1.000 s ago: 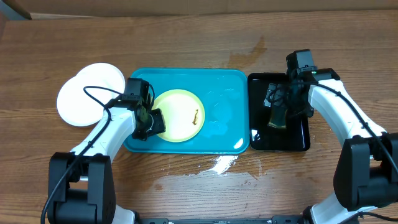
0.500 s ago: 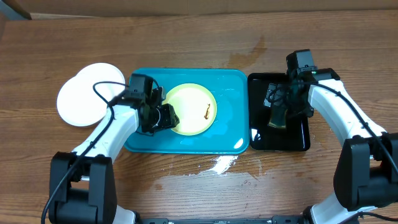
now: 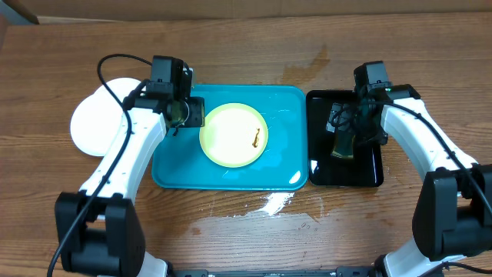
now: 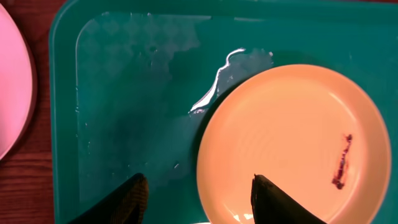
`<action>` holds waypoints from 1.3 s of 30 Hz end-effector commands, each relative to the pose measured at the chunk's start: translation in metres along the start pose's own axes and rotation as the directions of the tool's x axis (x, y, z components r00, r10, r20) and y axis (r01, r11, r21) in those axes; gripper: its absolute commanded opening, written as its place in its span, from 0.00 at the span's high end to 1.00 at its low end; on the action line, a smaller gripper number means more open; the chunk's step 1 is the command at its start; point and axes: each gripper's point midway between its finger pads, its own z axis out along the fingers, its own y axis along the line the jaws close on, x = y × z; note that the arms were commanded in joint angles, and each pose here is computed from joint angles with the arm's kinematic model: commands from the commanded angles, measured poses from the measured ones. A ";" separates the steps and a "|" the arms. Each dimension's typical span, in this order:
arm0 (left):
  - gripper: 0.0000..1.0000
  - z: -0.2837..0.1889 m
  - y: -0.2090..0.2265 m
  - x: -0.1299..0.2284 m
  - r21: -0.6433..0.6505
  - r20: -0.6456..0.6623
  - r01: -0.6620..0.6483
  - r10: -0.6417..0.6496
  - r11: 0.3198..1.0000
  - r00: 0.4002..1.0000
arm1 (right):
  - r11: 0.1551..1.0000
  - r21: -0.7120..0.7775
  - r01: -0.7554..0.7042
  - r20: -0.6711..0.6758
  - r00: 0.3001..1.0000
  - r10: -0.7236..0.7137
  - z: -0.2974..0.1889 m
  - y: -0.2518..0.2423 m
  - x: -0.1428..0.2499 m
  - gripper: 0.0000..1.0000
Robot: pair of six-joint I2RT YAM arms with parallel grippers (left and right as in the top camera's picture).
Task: Clean dirty plates on tray and stack at the side
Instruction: 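Grasp the yellow plate rim with the left gripper and tilt it up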
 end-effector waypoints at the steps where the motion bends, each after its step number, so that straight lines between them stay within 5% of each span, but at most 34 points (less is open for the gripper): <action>1: 0.44 0.033 0.004 0.018 -0.004 -0.089 -0.019 0.018 1.000 0.996 | 1.000 0.001 0.001 -0.001 1.000 -0.001 0.002 -0.001 0.000 0.00; 9: 0.51 0.073 -0.014 0.036 0.119 -0.181 0.000 0.022 0.993 0.983 | 1.000 0.001 0.001 -0.001 1.000 -0.001 0.002 -0.001 0.000 0.00; 21: 0.82 0.086 -0.018 0.060 0.120 -0.271 0.011 0.022 0.993 0.962 | 1.000 -0.024 0.001 -0.017 1.000 -0.001 0.001 0.003 0.003 0.00; 31: 0.92 0.076 -0.037 0.081 0.141 -0.395 0.230 -0.159 0.963 0.905 | 1.000 -0.005 -0.007 -0.125 0.992 0.006 0.000 -0.003 0.029 0.00; 35: 0.90 0.074 -0.038 0.082 0.128 -0.408 0.269 -0.196 0.955 0.892 | 1.000 0.001 -0.006 -0.135 0.991 0.006 -0.001 -0.004 0.032 0.00; 39: 0.78 0.074 -0.036 0.075 0.134 -0.369 0.215 -0.152 0.968 0.917 | 1.000 0.001 -0.013 -0.135 0.991 0.013 -0.001 -0.004 0.032 0.00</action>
